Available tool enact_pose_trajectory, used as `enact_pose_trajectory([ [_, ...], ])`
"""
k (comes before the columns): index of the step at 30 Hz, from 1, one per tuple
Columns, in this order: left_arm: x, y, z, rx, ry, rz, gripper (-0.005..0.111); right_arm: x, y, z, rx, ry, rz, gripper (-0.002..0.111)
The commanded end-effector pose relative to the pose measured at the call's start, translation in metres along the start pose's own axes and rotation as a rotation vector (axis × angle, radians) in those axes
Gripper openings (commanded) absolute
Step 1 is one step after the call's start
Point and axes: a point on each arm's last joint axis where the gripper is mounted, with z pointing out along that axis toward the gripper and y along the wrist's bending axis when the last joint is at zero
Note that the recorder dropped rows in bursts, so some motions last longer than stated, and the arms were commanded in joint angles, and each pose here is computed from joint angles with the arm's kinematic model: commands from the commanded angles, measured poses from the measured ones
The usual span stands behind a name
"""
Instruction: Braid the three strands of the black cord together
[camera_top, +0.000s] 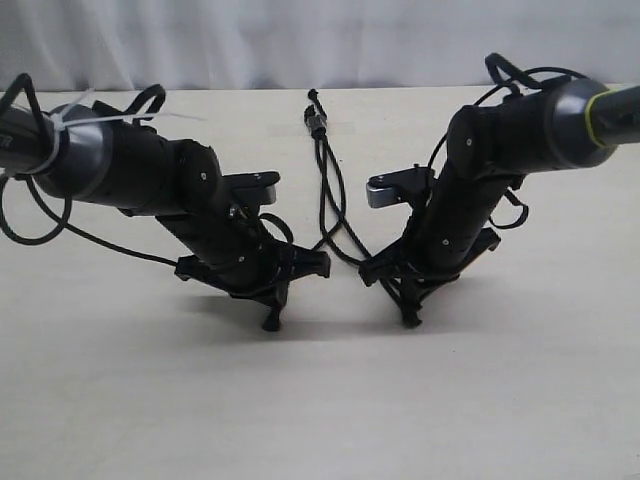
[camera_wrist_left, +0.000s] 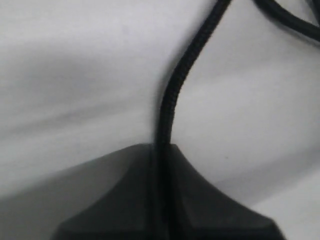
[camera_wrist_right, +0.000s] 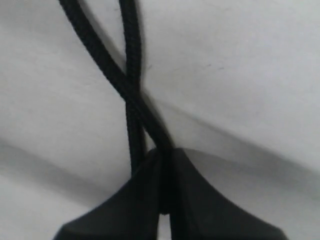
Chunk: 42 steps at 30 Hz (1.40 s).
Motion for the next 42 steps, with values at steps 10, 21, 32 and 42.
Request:
enact_pose_trajectory([
  [10,0.015,-0.024,0.007,0.046,0.035,0.01,0.0,0.024,0.014,0.015,-0.209,0.057,0.013,0.004],
  [21,0.016,-0.032,0.006,0.107,0.035,-0.072,0.0,0.021,0.01,0.006,-0.176,0.009,0.039,0.005],
  [32,0.015,-0.036,0.006,0.157,0.031,-0.106,0.017,0.019,0.006,0.004,-0.124,-0.02,0.058,0.03],
  [42,0.016,-0.036,0.006,0.157,0.039,-0.103,0.026,0.019,0.003,0.004,-0.088,-0.014,0.058,0.004],
])
